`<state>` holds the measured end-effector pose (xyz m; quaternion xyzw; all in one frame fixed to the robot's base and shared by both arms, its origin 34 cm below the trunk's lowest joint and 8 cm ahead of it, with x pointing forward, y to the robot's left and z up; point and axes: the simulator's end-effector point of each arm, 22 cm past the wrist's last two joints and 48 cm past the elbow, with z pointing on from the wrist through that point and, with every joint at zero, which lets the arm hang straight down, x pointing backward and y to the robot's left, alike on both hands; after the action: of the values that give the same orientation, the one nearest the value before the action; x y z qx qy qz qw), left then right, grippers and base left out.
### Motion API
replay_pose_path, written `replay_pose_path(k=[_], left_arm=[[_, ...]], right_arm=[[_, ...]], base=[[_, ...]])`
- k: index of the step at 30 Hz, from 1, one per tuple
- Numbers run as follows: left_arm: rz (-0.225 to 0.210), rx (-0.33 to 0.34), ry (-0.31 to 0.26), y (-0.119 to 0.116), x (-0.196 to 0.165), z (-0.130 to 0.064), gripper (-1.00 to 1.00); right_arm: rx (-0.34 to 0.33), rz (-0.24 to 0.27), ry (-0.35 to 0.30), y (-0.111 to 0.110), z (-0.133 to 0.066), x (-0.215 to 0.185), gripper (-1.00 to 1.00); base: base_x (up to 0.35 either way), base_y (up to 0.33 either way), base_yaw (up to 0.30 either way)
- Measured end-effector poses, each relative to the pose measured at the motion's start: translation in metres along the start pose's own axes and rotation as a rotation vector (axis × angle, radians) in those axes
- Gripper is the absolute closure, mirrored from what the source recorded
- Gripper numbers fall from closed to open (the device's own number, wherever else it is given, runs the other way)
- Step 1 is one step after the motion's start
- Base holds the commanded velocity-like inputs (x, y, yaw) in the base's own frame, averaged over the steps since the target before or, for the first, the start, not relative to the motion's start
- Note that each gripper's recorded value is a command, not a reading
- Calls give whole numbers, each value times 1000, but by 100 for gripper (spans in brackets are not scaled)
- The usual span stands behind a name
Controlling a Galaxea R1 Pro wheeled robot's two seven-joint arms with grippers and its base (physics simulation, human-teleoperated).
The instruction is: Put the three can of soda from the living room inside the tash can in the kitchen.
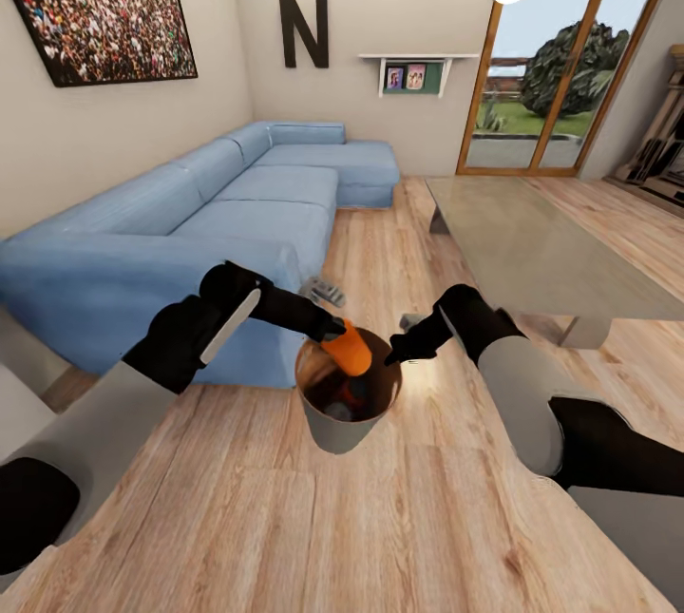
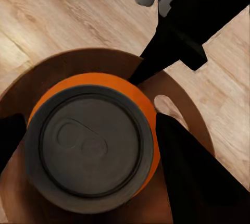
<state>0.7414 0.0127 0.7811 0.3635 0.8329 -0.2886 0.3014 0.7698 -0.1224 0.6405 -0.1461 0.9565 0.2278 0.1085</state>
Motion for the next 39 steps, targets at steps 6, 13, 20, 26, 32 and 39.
replay_pose_path(k=[6,13,20,26,32,39], left_arm=[[43,5,70,-12,20,17,100],[86,-17,126,-18,37,32,100],[104,-45,145,-15,42,35,100],[130,-88,159,-6,44,35,100],[143,-91,154,-8,41,37,-100],[148,-89,150,-9,40,37,-100]], right_arm=[[-7,2,-2,3,-9,-10,100],[-32,17,-12,9,-15,-17,100],[-33,16,-11,10,-15,-18,100],[-30,12,-10,11,-14,-17,100],[-36,14,-11,13,-14,-18,100],[-26,9,-8,10,-14,-17,100]], base=[[0,0,0],[0,0,0],[0,0,0],[0,0,0],[0,0,0],[0,0,0]])
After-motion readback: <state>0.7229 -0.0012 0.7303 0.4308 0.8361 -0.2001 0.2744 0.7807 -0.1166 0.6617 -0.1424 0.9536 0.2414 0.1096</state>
